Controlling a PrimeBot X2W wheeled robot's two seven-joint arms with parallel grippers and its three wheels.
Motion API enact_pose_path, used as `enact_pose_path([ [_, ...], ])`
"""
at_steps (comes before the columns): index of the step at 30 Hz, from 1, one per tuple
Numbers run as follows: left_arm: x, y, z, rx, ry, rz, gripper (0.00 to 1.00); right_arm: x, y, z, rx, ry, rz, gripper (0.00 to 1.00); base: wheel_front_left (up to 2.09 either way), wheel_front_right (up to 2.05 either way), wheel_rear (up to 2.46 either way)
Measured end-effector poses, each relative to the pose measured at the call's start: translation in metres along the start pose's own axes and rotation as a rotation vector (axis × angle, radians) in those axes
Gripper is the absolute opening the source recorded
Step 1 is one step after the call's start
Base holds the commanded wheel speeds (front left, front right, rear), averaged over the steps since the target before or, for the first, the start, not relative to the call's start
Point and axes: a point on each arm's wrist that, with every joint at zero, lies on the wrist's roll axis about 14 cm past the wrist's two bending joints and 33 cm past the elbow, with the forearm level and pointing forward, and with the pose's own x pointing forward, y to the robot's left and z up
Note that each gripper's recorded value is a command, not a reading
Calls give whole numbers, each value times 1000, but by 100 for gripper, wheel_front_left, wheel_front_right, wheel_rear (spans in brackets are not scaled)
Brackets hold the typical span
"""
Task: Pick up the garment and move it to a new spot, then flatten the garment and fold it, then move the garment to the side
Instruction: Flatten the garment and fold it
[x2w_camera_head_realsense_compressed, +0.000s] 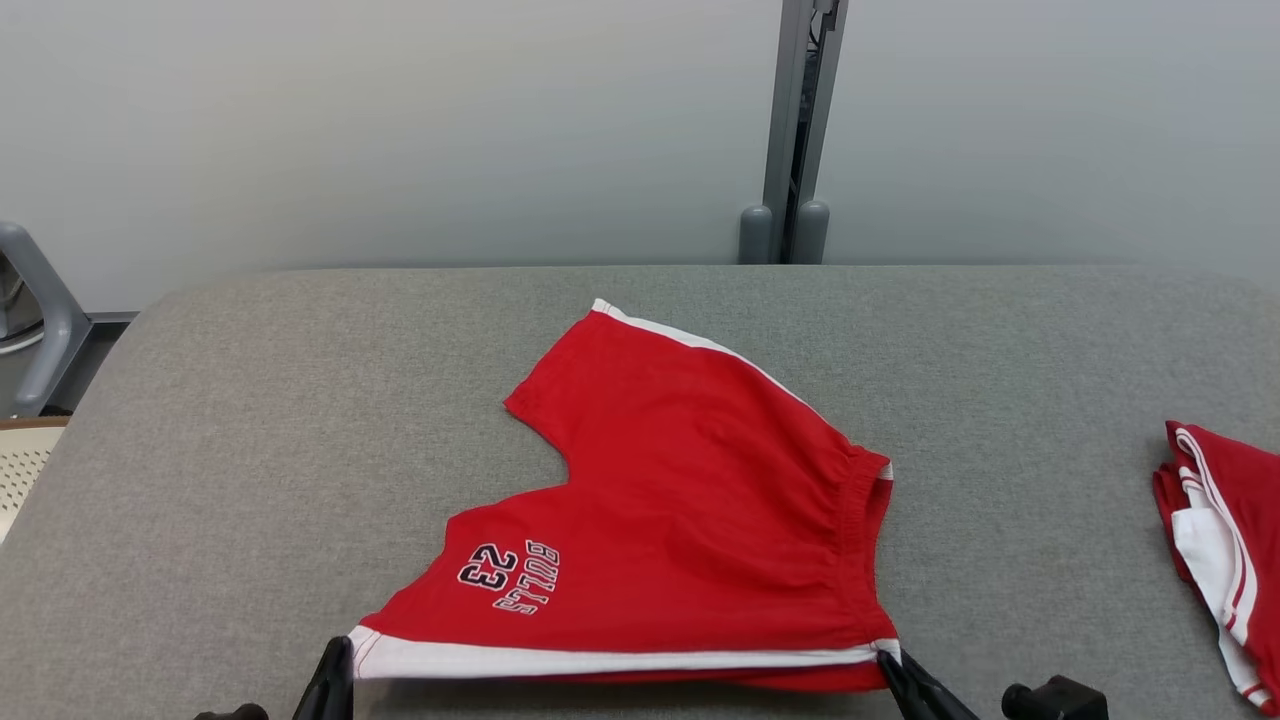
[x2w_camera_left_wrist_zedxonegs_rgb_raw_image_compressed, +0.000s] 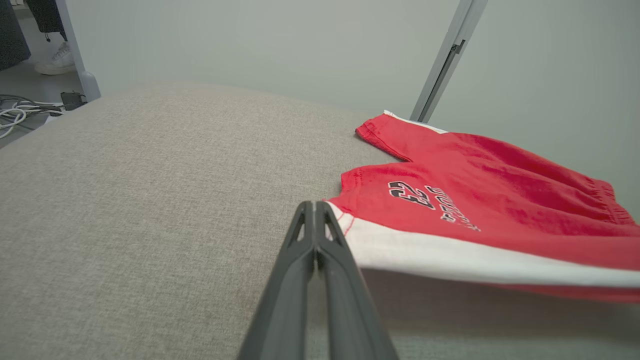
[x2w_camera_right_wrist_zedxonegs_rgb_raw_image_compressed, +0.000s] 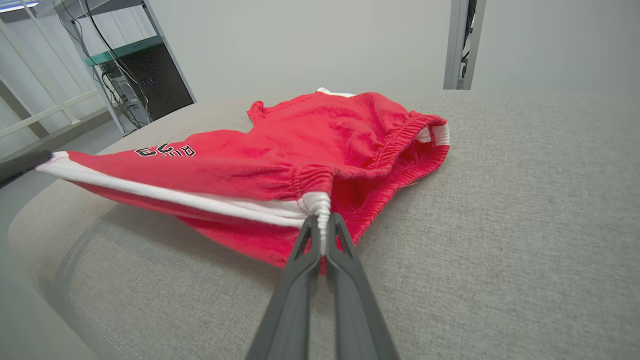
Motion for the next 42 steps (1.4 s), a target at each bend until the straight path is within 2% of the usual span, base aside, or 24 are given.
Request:
enact_pose_path([
  [5, -5, 4, -3, -1, 6, 12, 0, -7, 3, -8, 18, 17, -2, 0, 0, 0, 0],
  [9, 7, -3, 11, 6, -31, -11, 0, -1, 2, -2, 37, 0, -5, 0, 0, 0, 0],
  [16, 71, -47, 60, 76, -141, -145, 0, 39, -12, 36, 58, -108, -29, 0, 0, 0, 0],
  [24, 154, -89, 88, 208, -177, -295, 0, 79, -47, 45, 94, -132, -110, 0, 0, 0, 0],
  [33, 222, -124, 50, 287, -76, -388, 0, 80, -104, 22, 181, -99, -289, 0, 0, 0, 0],
  [42, 272, -146, 18, 349, -12, -420, 0, 90, -121, 22, 284, -134, -319, 0, 0, 0, 0],
])
